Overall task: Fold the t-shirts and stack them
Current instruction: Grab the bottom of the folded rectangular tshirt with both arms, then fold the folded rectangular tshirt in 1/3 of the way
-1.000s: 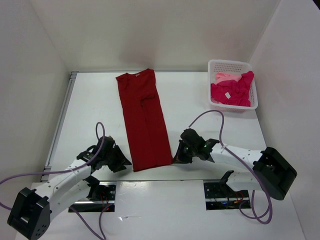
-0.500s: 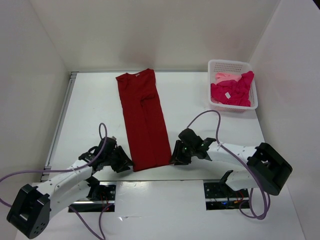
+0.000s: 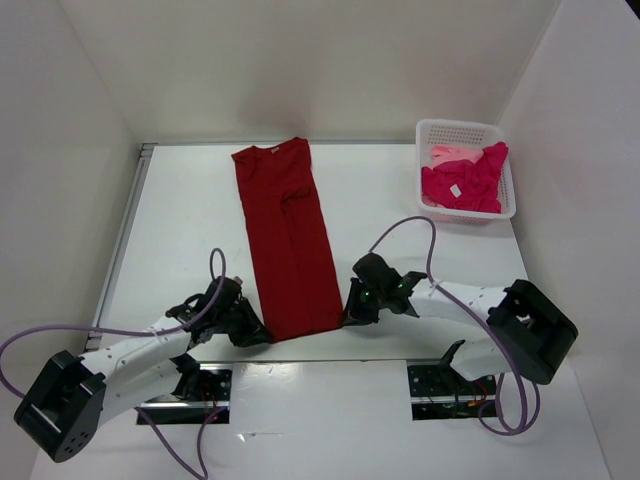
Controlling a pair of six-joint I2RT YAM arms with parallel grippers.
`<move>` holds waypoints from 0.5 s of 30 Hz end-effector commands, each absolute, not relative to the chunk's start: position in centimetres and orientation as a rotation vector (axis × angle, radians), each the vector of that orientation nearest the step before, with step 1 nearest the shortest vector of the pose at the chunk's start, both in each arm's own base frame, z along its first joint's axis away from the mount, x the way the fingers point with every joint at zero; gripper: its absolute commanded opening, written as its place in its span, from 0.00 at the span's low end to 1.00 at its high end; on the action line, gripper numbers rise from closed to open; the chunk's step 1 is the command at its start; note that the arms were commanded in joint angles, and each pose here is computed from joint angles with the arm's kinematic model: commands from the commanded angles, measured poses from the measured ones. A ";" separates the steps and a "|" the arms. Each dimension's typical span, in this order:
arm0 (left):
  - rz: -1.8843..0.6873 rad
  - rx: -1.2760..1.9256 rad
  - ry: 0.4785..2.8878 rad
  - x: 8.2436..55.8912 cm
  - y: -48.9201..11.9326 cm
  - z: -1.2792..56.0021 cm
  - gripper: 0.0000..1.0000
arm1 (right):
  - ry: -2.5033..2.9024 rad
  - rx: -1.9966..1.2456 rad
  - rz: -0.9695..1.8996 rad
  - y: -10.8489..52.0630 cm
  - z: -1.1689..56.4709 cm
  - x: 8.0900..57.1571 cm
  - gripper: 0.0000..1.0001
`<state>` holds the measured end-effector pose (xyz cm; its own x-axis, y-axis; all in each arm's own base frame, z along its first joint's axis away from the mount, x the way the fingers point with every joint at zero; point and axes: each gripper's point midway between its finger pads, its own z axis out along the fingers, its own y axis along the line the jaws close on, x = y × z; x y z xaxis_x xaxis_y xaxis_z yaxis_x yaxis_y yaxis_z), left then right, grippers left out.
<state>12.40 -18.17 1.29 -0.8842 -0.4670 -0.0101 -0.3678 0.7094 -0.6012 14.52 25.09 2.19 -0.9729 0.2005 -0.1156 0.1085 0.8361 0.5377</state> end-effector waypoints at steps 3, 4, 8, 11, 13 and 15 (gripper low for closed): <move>-0.876 -0.626 2.778 12.4 -18.1 2.2 0.08 | 2.794 0.208 0.862 26.2 4.1 15.8 0.02; -0.871 -0.584 2.779 12.4 -18.0 2.9 0.07 | 2.806 0.215 0.863 25.9 4.3 15.4 0.01; -0.872 -0.505 2.784 12.3 -18.0 5.8 0.03 | 2.752 0.203 0.883 25.3 7.4 15.3 0.00; -0.887 -0.500 2.729 14.1 -17.3 8.6 0.03 | 2.688 0.182 0.881 24.7 10.6 17.6 0.00; -0.857 -0.499 2.695 16.2 -16.4 9.9 0.03 | 2.654 0.182 0.858 24.3 11.9 19.9 0.00; -0.837 -0.472 2.638 18.3 -16.1 12.0 0.03 | 2.623 0.159 0.849 24.5 13.2 22.0 0.00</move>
<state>16.09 -17.17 9.17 -0.8873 -0.4450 -0.1209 -0.2829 0.7323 -0.6194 18.01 24.83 9.56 -0.9495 0.2308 -0.2125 0.0616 0.8013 0.5950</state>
